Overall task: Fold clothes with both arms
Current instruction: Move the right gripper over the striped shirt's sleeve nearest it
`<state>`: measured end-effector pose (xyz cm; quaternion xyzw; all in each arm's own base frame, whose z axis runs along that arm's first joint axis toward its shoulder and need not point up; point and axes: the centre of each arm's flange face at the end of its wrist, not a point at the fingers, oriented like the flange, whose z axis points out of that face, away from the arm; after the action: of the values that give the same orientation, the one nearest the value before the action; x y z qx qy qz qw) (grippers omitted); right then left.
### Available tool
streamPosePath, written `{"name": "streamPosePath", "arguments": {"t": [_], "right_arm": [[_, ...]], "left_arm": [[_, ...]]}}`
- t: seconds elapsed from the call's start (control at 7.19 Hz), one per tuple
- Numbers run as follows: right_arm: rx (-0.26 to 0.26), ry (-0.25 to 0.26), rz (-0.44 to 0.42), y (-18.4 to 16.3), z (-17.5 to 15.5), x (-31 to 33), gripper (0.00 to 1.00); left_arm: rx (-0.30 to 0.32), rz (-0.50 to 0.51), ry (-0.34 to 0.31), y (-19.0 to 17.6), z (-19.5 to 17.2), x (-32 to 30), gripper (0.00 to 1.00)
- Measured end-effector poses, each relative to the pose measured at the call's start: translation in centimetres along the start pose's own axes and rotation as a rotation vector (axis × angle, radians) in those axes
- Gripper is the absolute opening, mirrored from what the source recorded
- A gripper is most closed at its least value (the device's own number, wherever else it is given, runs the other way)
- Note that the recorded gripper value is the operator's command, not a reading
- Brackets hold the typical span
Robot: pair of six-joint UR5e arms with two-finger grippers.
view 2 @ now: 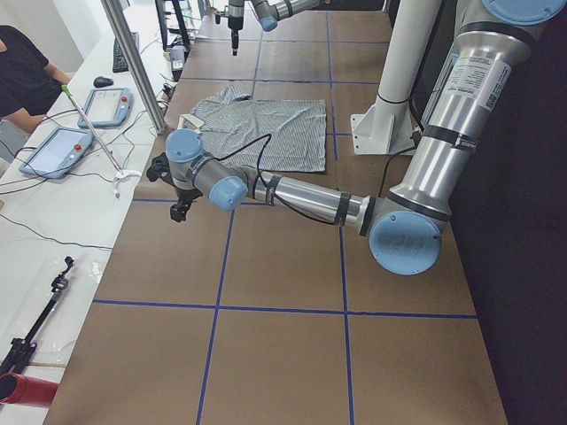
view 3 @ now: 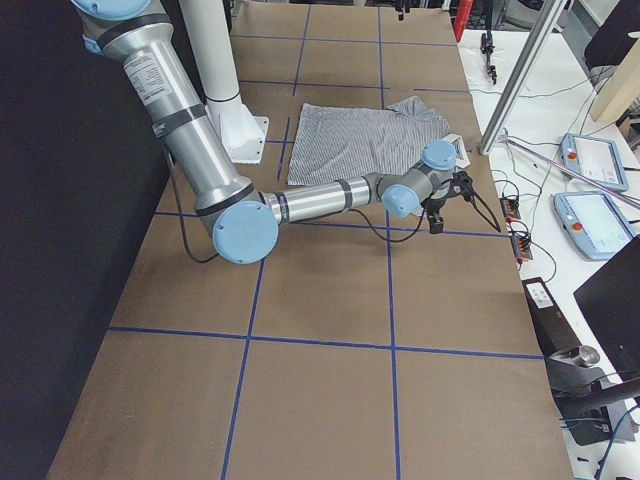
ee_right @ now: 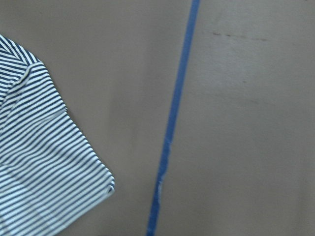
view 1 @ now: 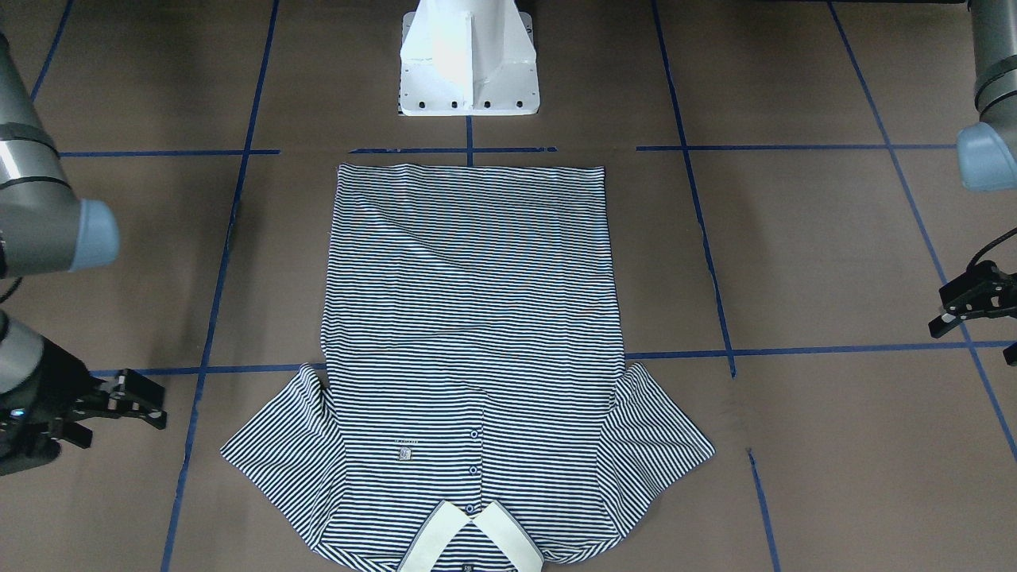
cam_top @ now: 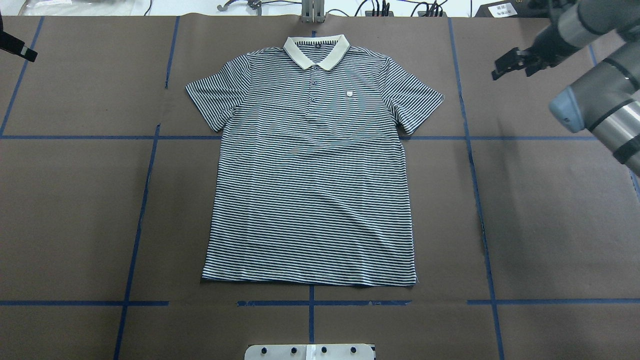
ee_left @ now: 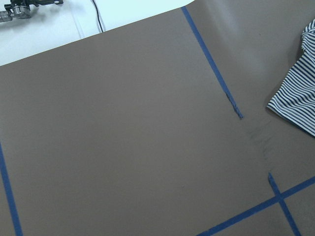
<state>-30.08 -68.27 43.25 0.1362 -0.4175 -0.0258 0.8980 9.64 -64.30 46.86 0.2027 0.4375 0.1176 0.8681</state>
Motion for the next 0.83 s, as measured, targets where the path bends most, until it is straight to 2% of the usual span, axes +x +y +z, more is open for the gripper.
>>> {"name": "streamPosePath", "arguments": {"t": [0.14,0.42,0.83], "right_arm": [[0.013,0.025,0.029,-0.4,2.6,-3.8,1.0],[0.009,0.062,0.052,0.0,6.1,-5.7,0.99],[-0.004,0.095,0.058,0.8,8.0,-5.4,0.96]], "left_arm": [[0.006,-0.001,0.004,0.0,0.2,0.3,1.0],[0.012,0.001,0.007,-0.1,0.2,0.6,1.0],[0.018,0.006,0.01,-0.3,-0.1,0.9,1.0]]}}
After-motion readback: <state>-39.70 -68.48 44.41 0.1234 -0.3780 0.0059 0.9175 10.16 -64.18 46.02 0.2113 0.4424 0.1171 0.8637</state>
